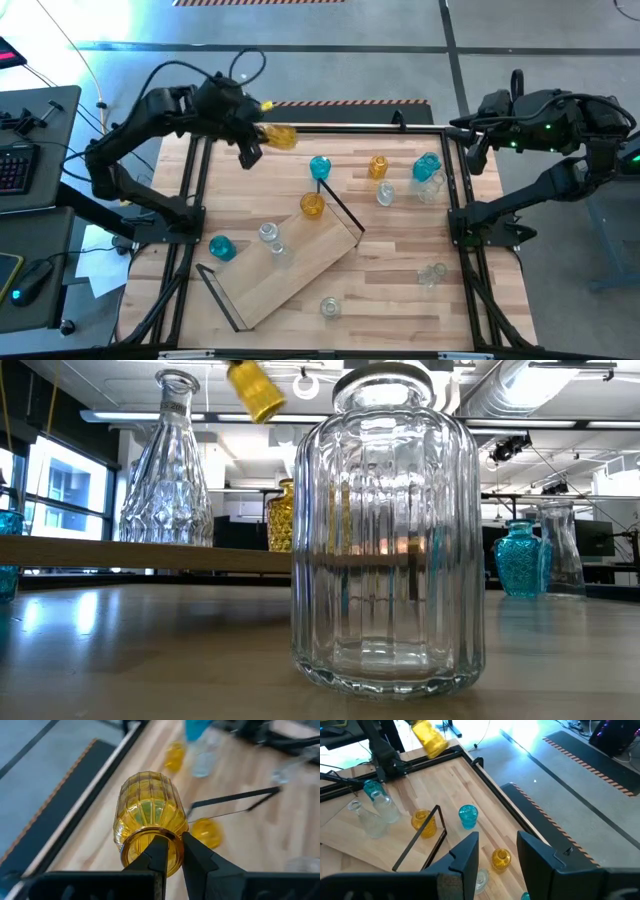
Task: Sort vases onto shelf
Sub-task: Put the yellow vase on the shelf aligned with the other yellow vase
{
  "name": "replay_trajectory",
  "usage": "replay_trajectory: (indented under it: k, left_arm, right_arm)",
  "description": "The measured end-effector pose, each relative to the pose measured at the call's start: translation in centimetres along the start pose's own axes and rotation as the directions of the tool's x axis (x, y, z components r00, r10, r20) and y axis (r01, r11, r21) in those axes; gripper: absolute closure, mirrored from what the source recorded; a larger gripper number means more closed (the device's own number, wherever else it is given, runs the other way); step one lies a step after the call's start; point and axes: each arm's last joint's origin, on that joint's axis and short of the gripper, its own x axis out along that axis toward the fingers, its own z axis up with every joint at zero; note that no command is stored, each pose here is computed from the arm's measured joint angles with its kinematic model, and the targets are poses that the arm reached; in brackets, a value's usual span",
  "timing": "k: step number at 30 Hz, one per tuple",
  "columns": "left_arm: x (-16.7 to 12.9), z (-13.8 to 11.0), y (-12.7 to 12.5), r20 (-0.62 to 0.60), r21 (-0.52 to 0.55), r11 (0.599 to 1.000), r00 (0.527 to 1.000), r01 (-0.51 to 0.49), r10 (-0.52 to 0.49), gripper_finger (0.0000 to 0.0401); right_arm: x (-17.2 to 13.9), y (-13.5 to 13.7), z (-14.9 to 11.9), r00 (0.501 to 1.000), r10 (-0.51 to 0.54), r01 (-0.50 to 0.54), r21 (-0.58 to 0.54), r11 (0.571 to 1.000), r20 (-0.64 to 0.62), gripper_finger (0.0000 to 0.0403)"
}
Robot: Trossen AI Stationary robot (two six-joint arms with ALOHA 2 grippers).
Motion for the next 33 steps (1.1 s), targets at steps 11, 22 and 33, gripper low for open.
replay_trajectory:
  k: [11, 22, 33]
  left_arm:
    - [1.6, -0.1, -8.0, 0.048, -0.033, 0.997, 0.996, 0.076, -0.075, 0.0377]
    - [3.3, -0.7, -12.9, 0.035, -0.066, 0.984, 0.986, 0.165, -0.163, 0.0379]
    - [5.9, 0.3, -17.3, -0.111, 0.028, 0.989, 0.984, 0.146, -0.142, 0.0379]
  right_arm:
    - [0.0, 0.1, 0.0, 0.999, 0.031, -0.031, -0.013, 0.999, -0.014, 0.0285]
    - [-0.4, 0.0, -0.3, 0.997, 0.077, -0.078, -0.043, 0.996, -0.016, 0.0285]
    - [-0.9, -0.2, -0.5, 0.993, 0.121, -0.122, -0.055, 0.991, -0.016, 0.0285]
